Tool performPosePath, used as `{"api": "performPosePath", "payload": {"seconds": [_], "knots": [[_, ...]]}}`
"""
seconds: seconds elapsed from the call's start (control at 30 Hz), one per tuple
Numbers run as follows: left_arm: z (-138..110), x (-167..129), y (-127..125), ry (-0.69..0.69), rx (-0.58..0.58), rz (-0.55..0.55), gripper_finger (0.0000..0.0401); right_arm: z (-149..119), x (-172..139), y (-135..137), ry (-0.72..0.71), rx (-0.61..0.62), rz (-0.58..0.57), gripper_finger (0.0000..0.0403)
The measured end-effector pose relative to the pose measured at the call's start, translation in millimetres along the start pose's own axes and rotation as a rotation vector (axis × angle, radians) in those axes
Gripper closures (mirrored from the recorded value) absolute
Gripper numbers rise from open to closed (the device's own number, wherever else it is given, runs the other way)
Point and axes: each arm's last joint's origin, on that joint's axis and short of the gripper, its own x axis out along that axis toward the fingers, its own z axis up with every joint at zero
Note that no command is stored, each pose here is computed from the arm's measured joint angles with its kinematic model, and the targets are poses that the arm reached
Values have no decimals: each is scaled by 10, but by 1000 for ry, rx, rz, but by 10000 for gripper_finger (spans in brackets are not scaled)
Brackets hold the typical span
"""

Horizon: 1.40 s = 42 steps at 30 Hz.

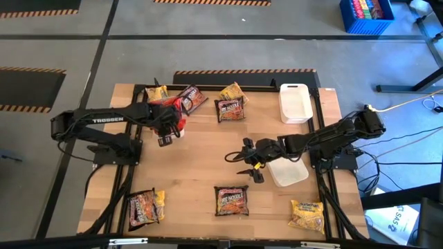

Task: Sort Maruchan noodles
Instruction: Put the orange noodle into the left white bin

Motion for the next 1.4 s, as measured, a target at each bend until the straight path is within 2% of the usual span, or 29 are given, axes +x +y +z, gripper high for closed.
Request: {"api": "performPosePath", "payload": {"seconds": [0.8, 0.97, 1.4], "knots": [[-28, 49, 114, 21, -48, -62, 286, 0, 0, 2, 0, 2, 7, 134], [-118, 0, 128, 139, -30, -40, 286, -1, 0, 2, 0, 3, 7, 134], [-124, 43, 125, 153, -10, -50, 278, 1, 1, 3, -2, 9, 12, 134]]}}
